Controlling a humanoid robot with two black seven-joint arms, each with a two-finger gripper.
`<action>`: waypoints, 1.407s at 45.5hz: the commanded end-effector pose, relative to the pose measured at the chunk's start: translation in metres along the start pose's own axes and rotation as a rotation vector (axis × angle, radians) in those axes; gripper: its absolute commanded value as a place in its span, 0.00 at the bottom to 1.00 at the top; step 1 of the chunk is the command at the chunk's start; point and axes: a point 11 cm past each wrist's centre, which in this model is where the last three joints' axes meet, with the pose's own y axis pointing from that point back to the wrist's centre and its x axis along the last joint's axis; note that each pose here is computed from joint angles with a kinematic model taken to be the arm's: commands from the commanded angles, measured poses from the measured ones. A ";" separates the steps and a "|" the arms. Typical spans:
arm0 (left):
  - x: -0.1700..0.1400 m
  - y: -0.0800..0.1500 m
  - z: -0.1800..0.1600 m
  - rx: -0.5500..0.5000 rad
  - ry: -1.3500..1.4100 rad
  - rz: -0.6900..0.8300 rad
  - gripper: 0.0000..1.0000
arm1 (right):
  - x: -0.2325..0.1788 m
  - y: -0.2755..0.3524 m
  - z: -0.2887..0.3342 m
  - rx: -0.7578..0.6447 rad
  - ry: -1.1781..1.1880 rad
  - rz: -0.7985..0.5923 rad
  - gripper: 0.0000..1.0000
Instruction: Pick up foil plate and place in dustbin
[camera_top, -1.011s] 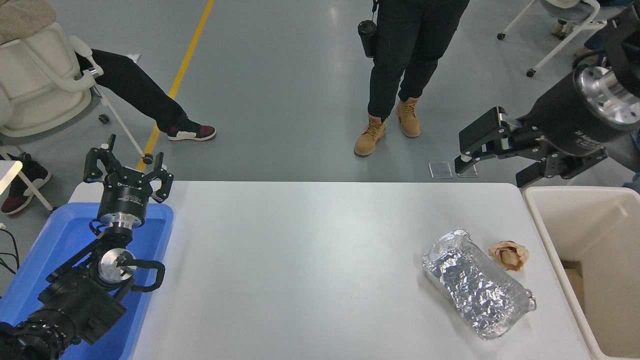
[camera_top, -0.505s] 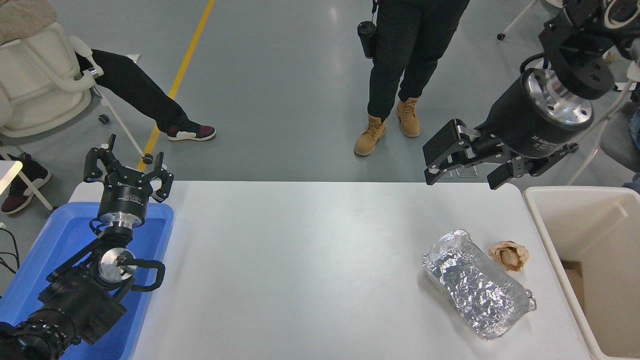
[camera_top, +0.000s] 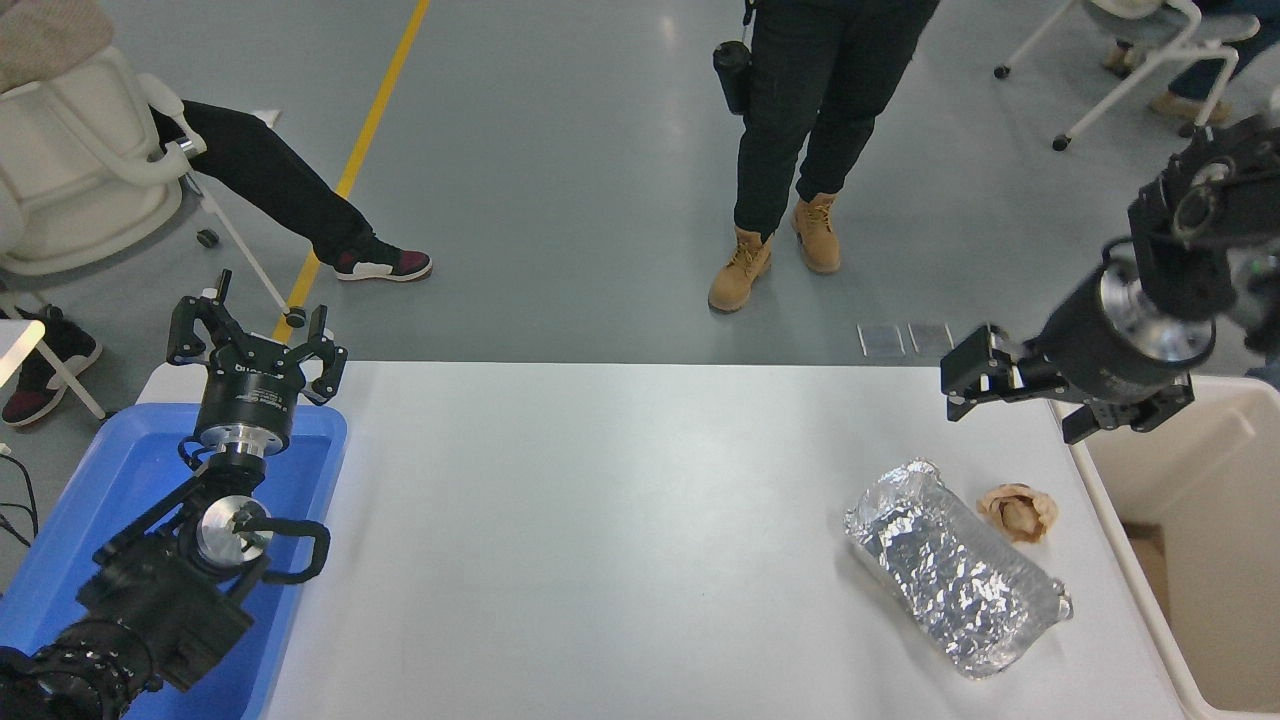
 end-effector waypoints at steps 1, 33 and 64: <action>0.000 0.000 0.000 -0.001 0.000 -0.001 0.99 | -0.024 -0.062 0.063 -0.116 -0.107 0.074 1.00; 0.000 0.000 0.000 0.000 0.000 0.000 0.99 | -0.106 -0.123 0.071 -0.088 -0.409 -0.087 1.00; -0.001 -0.001 0.000 0.000 0.001 -0.002 0.99 | -0.138 -0.163 0.067 -0.071 -0.514 -0.035 0.76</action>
